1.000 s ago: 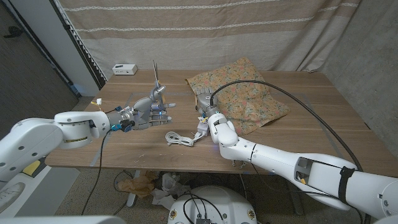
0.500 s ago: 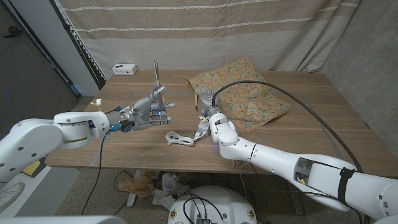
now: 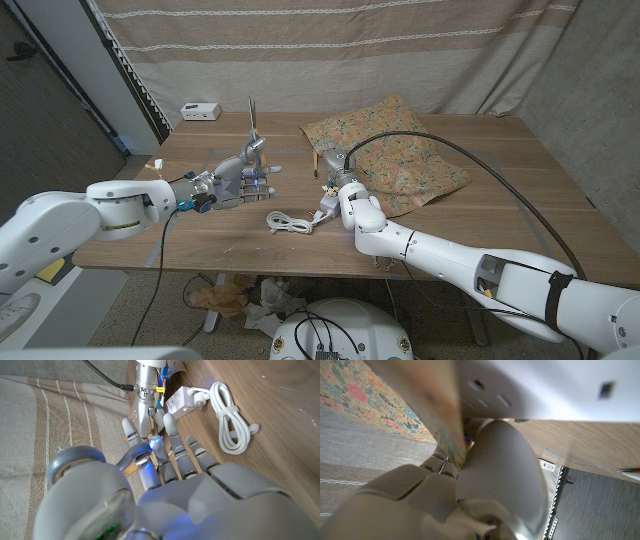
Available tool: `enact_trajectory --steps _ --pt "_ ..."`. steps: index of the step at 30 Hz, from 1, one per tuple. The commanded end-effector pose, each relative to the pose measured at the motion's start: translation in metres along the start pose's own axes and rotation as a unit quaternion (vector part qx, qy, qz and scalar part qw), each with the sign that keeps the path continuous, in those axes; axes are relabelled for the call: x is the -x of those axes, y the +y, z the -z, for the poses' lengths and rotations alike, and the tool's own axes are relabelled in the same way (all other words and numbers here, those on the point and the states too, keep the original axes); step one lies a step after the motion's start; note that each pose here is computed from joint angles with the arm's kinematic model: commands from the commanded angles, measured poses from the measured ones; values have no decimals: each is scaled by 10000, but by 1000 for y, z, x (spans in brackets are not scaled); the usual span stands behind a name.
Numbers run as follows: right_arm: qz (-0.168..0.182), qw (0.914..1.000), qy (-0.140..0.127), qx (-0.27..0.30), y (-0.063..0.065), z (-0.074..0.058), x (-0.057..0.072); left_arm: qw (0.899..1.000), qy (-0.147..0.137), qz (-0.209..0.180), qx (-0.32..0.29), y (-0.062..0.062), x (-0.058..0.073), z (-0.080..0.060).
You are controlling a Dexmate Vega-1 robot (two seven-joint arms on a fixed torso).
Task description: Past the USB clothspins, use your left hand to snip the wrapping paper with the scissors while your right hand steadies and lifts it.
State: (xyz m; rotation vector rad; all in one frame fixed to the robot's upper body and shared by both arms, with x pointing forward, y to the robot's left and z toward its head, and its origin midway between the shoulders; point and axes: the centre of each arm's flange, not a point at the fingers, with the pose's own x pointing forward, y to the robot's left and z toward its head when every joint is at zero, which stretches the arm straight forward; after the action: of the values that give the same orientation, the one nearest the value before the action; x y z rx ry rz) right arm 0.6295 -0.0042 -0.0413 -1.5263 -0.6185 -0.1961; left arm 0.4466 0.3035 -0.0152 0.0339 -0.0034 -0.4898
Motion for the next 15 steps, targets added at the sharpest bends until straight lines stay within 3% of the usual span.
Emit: enact_trajectory --steps 1,3,6,15 --pt "800 9960 0 -408 -2 9 6 10000 -21 -1 -9 0 0 0" --pt "1236 9905 -14 -594 -3 12 11 10000 -25 8 -7 0 0 0" --pt "1577 9836 -34 -875 -5 18 14 10000 -24 8 -14 0 0 -1" --pt "2023 9713 28 -1251 -6 34 15 10000 -33 18 -20 0 0 -1"
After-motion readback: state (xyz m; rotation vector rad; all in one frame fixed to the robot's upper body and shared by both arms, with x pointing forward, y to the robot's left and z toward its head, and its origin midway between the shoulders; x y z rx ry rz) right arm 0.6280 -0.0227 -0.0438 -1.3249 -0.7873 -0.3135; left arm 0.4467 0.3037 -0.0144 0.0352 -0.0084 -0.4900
